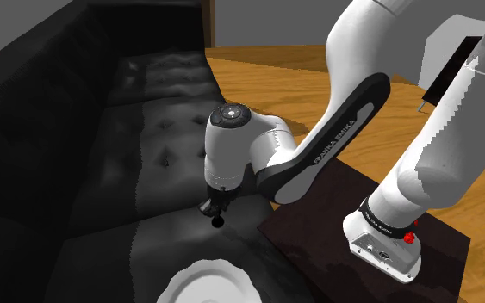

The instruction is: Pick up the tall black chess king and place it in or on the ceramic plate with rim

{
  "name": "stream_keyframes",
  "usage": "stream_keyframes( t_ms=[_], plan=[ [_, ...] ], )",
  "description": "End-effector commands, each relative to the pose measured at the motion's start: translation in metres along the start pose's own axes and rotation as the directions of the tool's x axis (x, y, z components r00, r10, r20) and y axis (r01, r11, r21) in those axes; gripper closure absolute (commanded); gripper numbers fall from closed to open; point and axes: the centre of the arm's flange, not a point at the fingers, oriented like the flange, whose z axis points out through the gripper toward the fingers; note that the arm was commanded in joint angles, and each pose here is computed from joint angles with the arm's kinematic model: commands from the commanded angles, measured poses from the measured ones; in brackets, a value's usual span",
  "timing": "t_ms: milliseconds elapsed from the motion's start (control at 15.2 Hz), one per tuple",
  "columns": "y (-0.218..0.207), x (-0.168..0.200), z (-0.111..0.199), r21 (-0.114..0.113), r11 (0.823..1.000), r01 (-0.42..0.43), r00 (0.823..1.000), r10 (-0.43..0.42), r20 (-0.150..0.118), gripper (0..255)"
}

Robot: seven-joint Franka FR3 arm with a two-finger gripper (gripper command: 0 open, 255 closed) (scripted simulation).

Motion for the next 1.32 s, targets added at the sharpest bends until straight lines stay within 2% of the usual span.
stream_keyframes(
  t_ms=[0,924,1254],
  plan=[
    [0.000,0.001,-0.010,0.000,1.000,0.000,1.000,0.000,0.001,255],
    [0.000,0.008,-0.083,0.000,1.000,0.000,1.000,0.000,0.001,255],
    [-0.046,-0.038,-0.095,0.000,1.000,0.000,1.000,0.000,0.001,255]
  ],
)
